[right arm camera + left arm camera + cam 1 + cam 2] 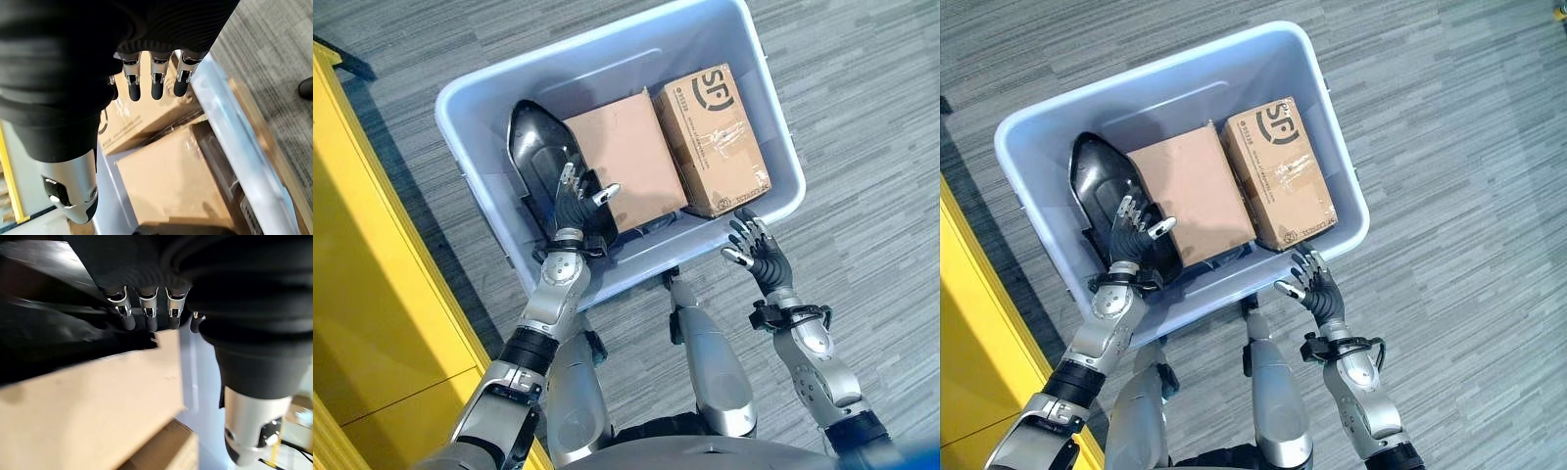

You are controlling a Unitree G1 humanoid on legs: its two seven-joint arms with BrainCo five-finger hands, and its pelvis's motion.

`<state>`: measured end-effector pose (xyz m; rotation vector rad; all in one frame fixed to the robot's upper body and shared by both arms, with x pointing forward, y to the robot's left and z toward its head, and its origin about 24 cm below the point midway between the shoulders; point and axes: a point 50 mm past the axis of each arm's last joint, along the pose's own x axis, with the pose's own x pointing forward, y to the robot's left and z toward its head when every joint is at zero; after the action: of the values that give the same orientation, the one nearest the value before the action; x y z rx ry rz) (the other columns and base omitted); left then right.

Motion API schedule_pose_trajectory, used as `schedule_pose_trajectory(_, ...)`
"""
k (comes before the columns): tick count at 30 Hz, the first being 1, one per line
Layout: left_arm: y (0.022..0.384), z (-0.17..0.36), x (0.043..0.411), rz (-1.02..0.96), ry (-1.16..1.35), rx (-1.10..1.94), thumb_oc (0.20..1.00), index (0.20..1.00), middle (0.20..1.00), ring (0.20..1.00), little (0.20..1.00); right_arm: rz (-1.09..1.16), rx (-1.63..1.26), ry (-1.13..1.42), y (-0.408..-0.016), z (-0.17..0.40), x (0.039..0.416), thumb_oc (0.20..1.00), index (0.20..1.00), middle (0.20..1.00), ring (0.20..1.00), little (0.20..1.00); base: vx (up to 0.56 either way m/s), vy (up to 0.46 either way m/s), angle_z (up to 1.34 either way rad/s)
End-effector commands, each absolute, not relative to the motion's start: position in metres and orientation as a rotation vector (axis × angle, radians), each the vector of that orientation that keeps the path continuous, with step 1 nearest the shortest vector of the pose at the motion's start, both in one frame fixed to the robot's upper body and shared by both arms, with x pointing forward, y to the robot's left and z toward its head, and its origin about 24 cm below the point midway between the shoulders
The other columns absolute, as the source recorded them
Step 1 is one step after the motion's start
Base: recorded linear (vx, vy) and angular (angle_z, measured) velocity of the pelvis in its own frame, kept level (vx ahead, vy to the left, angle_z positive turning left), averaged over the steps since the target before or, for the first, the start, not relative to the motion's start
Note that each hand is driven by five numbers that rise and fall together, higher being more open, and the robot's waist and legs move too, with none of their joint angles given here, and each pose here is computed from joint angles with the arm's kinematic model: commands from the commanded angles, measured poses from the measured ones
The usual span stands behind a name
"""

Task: Move parts from the plastic box to the shelf.

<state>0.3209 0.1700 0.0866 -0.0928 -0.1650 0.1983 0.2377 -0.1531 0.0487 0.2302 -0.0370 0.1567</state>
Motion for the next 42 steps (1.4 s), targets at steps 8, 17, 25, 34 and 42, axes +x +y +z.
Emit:
schedule_pose_trajectory(8, 0.222, 0.097, 0.328, 0.467, -0.234, 0.085, 1.000, 1.000, 1.000, 1.000, 1.000, 0.135, 0.327, -0.146, -0.159, 0.063, 0.222, 1.000, 1.000, 1.000, 1.000, 1.000, -0.01, -0.008, -0.01)
schedule_pose_trajectory(17, 0.219, 0.092, 0.342, 0.456, -0.168, 0.170, 1.000, 1.000, 1.000, 1.000, 1.000, 0.146, 0.340, -0.142, -0.157, 0.062, 0.221, 1.000, 1.000, 1.000, 1.000, 1.000, 0.00, -0.006, 0.03)
schedule_pose_trajectory(25, 0.206, 0.090, 0.359, 0.416, -0.105, 0.161, 1.000, 1.000, 1.000, 1.000, 1.000, 0.157, 0.348, -0.135, -0.154, 0.061, 0.218, 1.000, 1.000, 1.000, 1.000, 1.000, 0.00, 0.000, 0.00)
schedule_pose_trajectory(34, 0.178, 0.091, 0.363, 0.290, -0.114, 0.156, 1.000, 1.000, 1.000, 1.000, 1.000, 0.168, 0.335, -0.138, -0.153, 0.062, 0.218, 1.000, 1.000, 1.000, 1.000, 1.000, 0.00, 0.000, 0.00)
schedule_pose_trajectory(42, 0.177, 0.088, 0.359, 0.272, -0.115, 0.107, 1.000, 1.000, 1.000, 1.000, 1.000, 0.163, 0.327, -0.134, -0.155, 0.061, 0.218, 1.000, 1.000, 1.000, 1.000, 1.000, 0.00, 0.000, 0.00)
